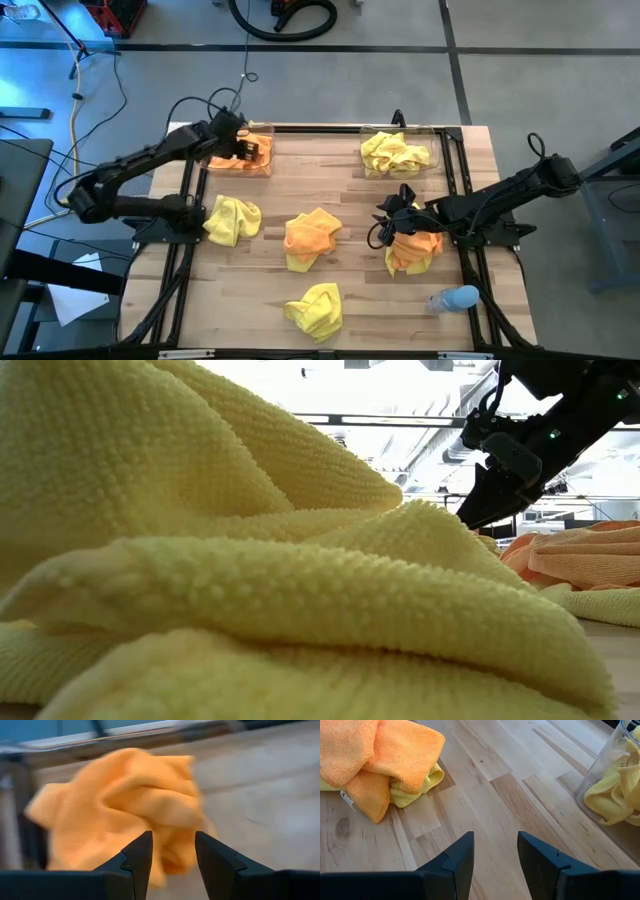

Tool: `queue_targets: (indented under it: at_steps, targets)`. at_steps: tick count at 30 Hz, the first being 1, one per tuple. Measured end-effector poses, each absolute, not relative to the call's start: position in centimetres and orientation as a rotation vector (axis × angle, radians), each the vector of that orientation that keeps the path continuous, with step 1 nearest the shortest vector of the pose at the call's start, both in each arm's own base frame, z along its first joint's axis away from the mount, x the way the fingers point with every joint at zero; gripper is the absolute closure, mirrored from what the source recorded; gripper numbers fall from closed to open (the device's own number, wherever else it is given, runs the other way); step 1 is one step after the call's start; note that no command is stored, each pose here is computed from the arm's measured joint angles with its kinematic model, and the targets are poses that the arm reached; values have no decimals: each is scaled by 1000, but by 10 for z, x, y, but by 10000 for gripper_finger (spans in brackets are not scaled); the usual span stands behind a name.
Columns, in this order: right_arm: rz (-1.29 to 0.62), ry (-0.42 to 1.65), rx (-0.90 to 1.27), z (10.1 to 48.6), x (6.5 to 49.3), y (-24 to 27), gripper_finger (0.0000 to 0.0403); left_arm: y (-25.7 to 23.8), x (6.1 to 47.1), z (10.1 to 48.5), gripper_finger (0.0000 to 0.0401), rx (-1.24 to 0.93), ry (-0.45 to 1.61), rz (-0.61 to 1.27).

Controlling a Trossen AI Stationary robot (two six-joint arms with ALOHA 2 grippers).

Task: Sort microfiber towel by color & place in baskets
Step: Put the left orange microfiber cloth into the left transparent bin

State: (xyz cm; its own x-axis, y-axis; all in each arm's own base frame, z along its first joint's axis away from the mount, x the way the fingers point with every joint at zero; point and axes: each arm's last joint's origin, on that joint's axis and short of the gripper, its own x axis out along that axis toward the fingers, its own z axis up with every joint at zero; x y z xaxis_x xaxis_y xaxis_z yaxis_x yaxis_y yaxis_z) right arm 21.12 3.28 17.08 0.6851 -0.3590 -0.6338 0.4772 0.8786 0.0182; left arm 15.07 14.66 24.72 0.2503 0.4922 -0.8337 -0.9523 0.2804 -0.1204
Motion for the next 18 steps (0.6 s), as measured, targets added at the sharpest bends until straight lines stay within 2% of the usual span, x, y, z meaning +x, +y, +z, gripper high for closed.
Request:
queue_targets:
  at_steps: [18]
  targets:
    - [-473, 666, 192, 171, 211, 33, 258, 8, 213, 266, 263, -470, 605, 700]
